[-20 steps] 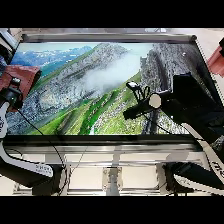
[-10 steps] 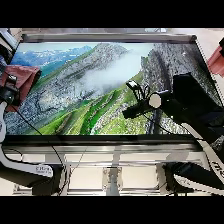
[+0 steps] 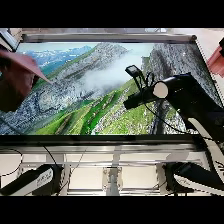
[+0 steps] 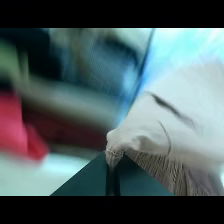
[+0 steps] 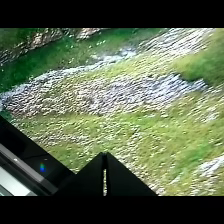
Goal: Fold the clothes and pants, and hang the long-sleeved shirts on hangers.
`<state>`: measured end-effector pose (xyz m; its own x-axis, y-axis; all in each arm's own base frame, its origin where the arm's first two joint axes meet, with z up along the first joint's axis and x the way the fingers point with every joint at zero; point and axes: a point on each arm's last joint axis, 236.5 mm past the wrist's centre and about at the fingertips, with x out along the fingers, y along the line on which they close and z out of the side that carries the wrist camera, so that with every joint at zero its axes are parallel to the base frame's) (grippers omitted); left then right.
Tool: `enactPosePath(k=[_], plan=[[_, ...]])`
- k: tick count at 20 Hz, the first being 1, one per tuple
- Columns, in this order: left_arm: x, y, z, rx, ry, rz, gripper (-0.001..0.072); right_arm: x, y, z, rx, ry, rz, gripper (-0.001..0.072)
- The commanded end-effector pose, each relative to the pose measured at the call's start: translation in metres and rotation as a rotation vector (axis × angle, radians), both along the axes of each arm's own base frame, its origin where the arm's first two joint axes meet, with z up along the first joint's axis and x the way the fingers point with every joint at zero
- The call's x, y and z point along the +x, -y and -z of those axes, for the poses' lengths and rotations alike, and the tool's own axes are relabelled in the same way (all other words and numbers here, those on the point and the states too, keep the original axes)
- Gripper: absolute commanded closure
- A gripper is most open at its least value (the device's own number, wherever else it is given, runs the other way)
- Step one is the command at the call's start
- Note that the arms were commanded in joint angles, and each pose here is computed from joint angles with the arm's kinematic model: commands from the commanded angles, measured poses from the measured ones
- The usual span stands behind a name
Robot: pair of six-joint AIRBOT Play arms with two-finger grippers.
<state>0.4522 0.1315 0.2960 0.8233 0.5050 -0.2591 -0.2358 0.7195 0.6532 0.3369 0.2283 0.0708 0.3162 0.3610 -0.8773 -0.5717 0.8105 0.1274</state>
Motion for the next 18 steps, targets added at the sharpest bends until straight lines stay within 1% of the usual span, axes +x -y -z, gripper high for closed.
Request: enactPosePath(k=[1, 6, 9, 11, 14, 16, 18], plan=[[-0.035, 0.114, -0.068, -0.087, 0.078, 0.283, 0.0681, 0.002, 0.019, -0.044, -0.049, 0.112, -0.023, 0.0703], [-0.068, 0.235, -0.052, -0.159, -0.051, 0.527, 0.0680, -0.049, 0.015, -0.082, 0.023, 0.128, -0.083, 0.0704], [-0.073, 0.289, -0.036, -0.197, -0.081, 0.605, 0.0680, -0.083, -0.010, -0.074, 0.064, 0.127, -0.169, 0.0705], [-0.074, 0.318, -0.008, -0.210, -0.164, 0.621, 0.0680, -0.103, -0.024, -0.057, 0.062, 0.099, -0.215, 0.0704], [-0.082, 0.347, 0.040, -0.163, -0.320, 0.620, 0.0680, -0.118, -0.027, -0.042, 0.020, 0.065, -0.241, 0.0704], [-0.089, 0.358, 0.068, -0.138, -0.409, 0.599, 0.0680, -0.120, -0.027, -0.041, 0.010, 0.064, -0.238, 0.0704], [-0.090, 0.359, 0.092, -0.128, -0.481, 0.552, 0.0680, -0.118, -0.029, -0.042, 0.027, 0.066, -0.217, 0.0705]])
